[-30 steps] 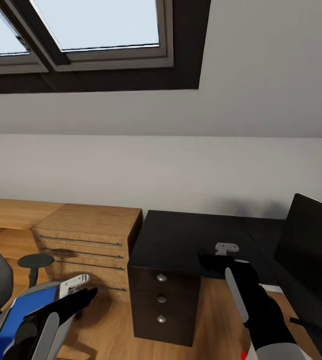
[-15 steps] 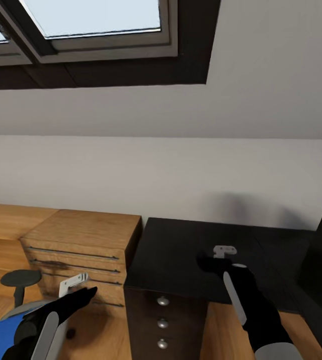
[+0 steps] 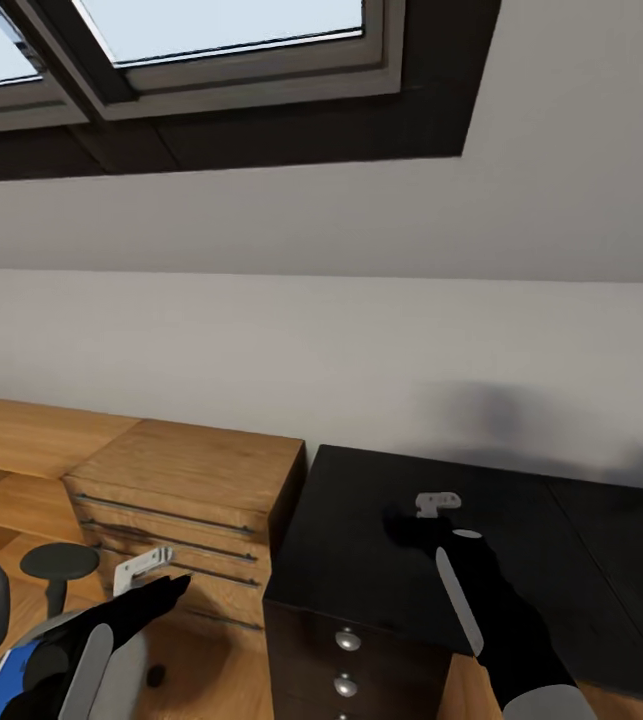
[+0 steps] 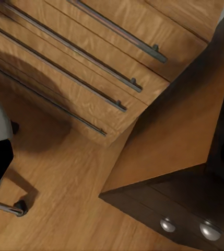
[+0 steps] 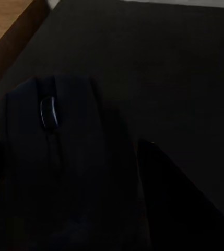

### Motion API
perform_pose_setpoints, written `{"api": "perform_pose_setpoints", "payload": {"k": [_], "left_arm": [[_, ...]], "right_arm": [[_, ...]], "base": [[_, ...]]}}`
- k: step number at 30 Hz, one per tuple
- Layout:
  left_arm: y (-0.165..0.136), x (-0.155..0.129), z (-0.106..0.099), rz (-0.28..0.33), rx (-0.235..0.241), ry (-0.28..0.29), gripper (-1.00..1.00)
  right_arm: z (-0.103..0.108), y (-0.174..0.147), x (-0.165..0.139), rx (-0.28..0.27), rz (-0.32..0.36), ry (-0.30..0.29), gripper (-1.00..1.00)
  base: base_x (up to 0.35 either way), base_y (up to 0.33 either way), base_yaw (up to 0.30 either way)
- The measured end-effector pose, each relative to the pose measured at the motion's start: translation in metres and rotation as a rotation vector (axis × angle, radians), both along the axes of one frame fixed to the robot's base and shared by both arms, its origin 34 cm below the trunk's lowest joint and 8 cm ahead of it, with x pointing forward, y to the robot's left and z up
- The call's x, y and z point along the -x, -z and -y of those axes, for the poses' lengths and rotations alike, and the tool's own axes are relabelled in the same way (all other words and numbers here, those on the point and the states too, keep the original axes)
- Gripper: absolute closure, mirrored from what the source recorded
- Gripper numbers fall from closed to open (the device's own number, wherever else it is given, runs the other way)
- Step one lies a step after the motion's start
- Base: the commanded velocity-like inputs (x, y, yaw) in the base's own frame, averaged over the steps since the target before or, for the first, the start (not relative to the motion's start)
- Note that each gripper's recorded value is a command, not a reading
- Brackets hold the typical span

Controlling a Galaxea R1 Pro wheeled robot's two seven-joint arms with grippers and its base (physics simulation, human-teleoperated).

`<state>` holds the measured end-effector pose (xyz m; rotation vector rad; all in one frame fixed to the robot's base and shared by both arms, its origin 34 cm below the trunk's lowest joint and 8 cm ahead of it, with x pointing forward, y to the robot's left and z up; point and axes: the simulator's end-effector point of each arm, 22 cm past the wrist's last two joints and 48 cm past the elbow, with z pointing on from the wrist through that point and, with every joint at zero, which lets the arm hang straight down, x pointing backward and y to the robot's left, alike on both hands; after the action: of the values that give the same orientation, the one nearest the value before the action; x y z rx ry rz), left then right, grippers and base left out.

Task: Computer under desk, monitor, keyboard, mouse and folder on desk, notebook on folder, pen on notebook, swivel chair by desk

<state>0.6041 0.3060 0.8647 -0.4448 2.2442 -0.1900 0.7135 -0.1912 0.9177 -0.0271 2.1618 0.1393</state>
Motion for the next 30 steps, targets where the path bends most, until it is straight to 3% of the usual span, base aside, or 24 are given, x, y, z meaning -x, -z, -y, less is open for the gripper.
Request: {"api": "perform_pose_setpoints", "payload": {"k": [4,7,9,15,22,30], "left_arm": [[0.0,0.0,0.0,0.0,0.0,-0.001,-1.0],[0.0,0.0,0.0,0.0,-0.001,-0.001,-1.0],[0.0,0.0,0.0,-0.001,-0.001,-0.001,-1.0],[0.001,0.0,0.001,-0.002,0.0,0.001,-1.0],[-0.001,-0.001,0.003,0.005,0.0,0.003,-1.0],[-0.003,-0.002,0.003,0.008,-0.001,0.003,-1.0]], "right_arm": [[-0.003,0.008,0.002,0.004,-0.018,-0.007,1.0],[-0.022,0.013,0.005,0.016,-0.024,-0.046,1.0],[-0.05,0.025,0.011,-0.009,-0.048,-0.075,1.0],[-0.057,0.03,0.013,-0.007,-0.056,-0.085,1.0],[-0.064,0.06,0.024,0.006,-0.124,-0.098,1.0],[-0.067,0.064,0.024,0.004,-0.114,-0.1,1.0]], "base": [[0.003,0.0,0.195],[0.0,0.0,0.238],[0.0,0.0,0.261],[0.0,0.0,0.263],[0.0,0.0,0.263],[0.0,0.0,0.255]]}}
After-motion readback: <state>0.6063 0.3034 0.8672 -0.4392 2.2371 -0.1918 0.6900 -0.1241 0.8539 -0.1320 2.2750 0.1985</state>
